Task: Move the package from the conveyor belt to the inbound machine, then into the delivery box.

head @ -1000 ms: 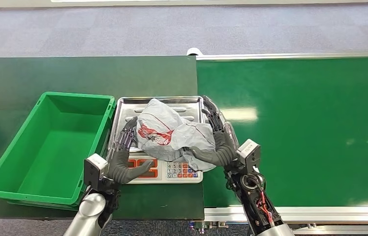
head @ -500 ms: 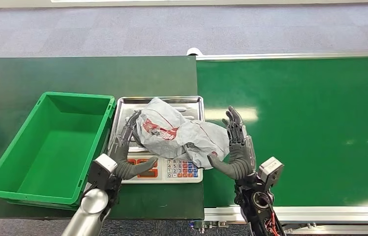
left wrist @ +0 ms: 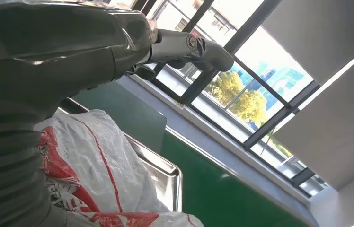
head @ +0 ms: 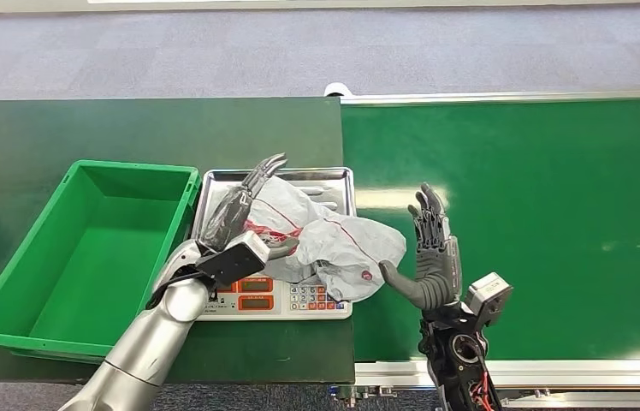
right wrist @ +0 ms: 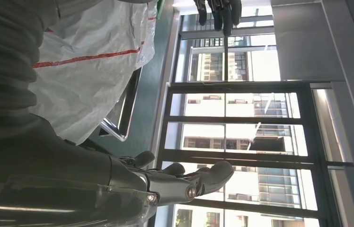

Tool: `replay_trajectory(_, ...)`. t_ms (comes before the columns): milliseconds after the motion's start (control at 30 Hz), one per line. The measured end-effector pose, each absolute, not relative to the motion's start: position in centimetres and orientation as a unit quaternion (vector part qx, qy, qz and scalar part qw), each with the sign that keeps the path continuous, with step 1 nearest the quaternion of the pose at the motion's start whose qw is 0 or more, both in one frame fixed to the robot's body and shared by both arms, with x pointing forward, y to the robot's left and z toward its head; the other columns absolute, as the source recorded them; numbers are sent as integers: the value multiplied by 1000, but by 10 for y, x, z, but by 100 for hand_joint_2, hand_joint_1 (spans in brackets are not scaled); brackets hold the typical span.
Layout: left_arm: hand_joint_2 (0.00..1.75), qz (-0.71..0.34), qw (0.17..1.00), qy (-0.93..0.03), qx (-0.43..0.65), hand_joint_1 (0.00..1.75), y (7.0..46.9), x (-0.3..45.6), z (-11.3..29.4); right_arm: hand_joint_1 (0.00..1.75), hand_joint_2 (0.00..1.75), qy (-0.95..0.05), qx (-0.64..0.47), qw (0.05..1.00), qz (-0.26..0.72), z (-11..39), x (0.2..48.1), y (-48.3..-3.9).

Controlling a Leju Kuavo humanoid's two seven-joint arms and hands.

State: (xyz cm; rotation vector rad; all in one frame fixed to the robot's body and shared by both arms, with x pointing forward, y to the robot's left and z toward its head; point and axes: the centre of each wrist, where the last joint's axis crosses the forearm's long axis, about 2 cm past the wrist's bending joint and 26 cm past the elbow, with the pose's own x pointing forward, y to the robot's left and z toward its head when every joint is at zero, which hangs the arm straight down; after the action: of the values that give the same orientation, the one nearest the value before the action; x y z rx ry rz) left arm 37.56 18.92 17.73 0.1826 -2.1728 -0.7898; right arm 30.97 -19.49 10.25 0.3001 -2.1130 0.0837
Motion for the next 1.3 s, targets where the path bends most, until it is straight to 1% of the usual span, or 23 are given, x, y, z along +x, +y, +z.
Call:
replay_trajectory(200, 175, -424, 399, -805, 116, 0, 181, 378, 166, 0, 175, -866, 119, 484, 35, 101, 310, -199)
replay_trajectory(300, 175, -488, 406, -760, 138, 0, 177, 380, 157, 0, 175, -866, 117, 485, 35, 101, 310, -201)
replay_trajectory(467, 175, -565, 425, -692, 148, 0, 173, 384, 145, 0, 175, -864, 114, 489, 34, 98, 308, -203)
replay_trajectory(667, 175, -604, 434, -649, 160, 0, 174, 391, 141, 0, 175, -863, 112, 491, 30, 97, 307, -204)
replay_trajectory(833, 175, -610, 435, -642, 161, 0, 174, 392, 140, 0, 175, -863, 111, 492, 29, 97, 307, -204)
replay_trajectory(967, 175, -622, 435, -634, 150, 175, 176, 395, 138, 0, 175, -862, 110, 494, 26, 96, 306, -204)
replay_trajectory(1300, 175, -598, 398, -689, 95, 175, 175, 396, 145, 0, 175, -861, 105, 497, 20, 93, 304, -206)
